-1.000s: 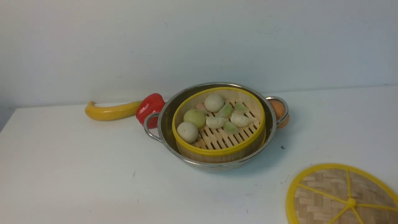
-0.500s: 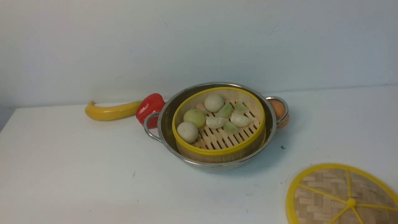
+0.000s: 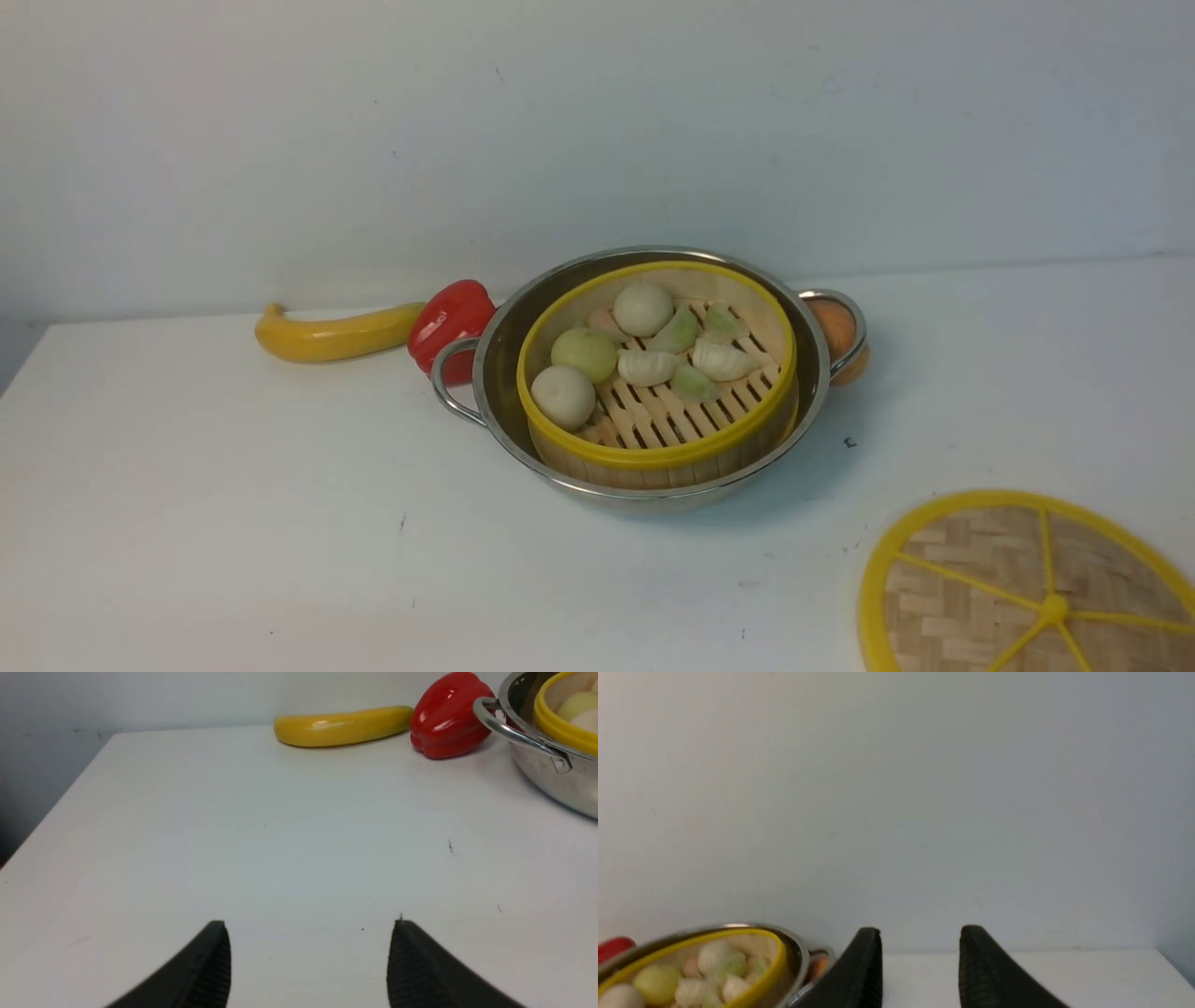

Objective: Place the steamer in the pot on the white table, and put the lid on the steamer.
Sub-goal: 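Move the gripper down to the bamboo steamer lid and grasp its center knob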

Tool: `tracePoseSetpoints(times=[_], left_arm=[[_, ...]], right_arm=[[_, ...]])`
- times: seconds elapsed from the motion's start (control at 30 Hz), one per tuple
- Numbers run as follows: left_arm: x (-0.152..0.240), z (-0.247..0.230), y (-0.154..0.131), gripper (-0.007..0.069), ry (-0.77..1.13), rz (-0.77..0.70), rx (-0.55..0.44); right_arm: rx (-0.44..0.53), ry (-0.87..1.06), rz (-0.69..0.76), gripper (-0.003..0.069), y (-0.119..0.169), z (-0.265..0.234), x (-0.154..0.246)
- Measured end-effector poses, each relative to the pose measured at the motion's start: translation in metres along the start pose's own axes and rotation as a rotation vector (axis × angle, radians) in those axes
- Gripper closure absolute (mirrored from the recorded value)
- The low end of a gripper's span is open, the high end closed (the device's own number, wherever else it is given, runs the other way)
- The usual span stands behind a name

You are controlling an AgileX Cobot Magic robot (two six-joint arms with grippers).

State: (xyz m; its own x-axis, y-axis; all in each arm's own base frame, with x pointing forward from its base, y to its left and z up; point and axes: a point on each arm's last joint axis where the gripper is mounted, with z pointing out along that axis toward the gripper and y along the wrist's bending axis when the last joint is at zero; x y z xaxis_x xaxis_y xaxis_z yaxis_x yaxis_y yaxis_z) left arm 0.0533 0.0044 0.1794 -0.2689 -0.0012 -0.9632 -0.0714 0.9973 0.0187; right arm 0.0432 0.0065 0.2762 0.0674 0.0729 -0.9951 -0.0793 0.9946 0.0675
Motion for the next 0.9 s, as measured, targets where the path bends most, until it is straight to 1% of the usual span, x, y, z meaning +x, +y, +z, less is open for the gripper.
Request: tracePoseSetpoints(times=[0.07, 0.1, 0.13, 0.17, 0.27, 0.37, 0.47, 0.5, 0.53, 0.57, 0.63, 0.67, 0.77, 0.87, 0.9], left_arm=[[0.000, 0.000, 0.000, 0.0206, 0.000, 0.000, 0.000], [0.000, 0.000, 0.000, 0.0206, 0.000, 0.000, 0.000], [0.000, 0.000, 0.000, 0.0206, 0.000, 0.000, 0.000], [0.000, 0.000, 0.000, 0.0206, 0.000, 0.000, 0.000], [0.000, 0.000, 0.000, 0.0206, 0.000, 0.000, 0.000], [0.000, 0.000, 0.000, 0.0206, 0.000, 0.000, 0.000], [0.000, 0.000, 0.000, 0.0206, 0.000, 0.000, 0.000], [0.000, 0.000, 0.000, 0.0206, 0.000, 0.000, 0.000], [0.000, 0.000, 0.000, 0.0206, 0.000, 0.000, 0.000], [0.000, 0.000, 0.000, 0.0206, 0.000, 0.000, 0.000], [0.000, 0.000, 0.000, 0.0206, 0.000, 0.000, 0.000], [0.000, 0.000, 0.000, 0.0206, 0.000, 0.000, 0.000], [0.000, 0.000, 0.000, 0.0206, 0.000, 0.000, 0.000], [0.000, 0.000, 0.000, 0.0206, 0.000, 0.001, 0.000], [0.000, 0.000, 0.000, 0.0206, 0.000, 0.001, 0.000]], right_arm=[[-0.019, 0.019, 0.000, 0.0410, 0.003, -0.002, -0.018], [-0.038, 0.058, 0.001, 0.0410, 0.006, -0.002, -0.030], [-0.038, 0.063, 0.002, 0.0410, 0.006, -0.001, -0.030], [-0.063, 0.125, 0.003, 0.0410, 0.010, 0.000, -0.046], [-0.086, 0.200, 0.014, 0.0410, 0.013, 0.010, -0.063], [-0.092, 0.195, 0.035, 0.0410, 0.014, 0.019, -0.077], [-0.110, 0.173, 0.114, 0.0410, 0.016, 0.030, -0.086], [-0.127, 0.169, 0.179, 0.0410, 0.018, 0.036, -0.089], [-0.130, 0.172, 0.189, 0.0410, 0.018, 0.037, -0.089], [-0.145, 0.190, 0.249, 0.0410, 0.019, 0.044, -0.089], [-0.163, 0.247, 0.299, 0.0410, 0.021, 0.054, -0.085], [-0.172, 0.279, 0.299, 0.0410, 0.022, 0.057, -0.083], [-0.201, 0.430, 0.239, 0.0410, 0.024, 0.075, -0.071], [-0.235, 0.595, 0.106, 0.0410, 0.023, 0.093, -0.057], [-0.257, 0.661, 0.037, 0.0410, 0.022, 0.100, -0.052]])
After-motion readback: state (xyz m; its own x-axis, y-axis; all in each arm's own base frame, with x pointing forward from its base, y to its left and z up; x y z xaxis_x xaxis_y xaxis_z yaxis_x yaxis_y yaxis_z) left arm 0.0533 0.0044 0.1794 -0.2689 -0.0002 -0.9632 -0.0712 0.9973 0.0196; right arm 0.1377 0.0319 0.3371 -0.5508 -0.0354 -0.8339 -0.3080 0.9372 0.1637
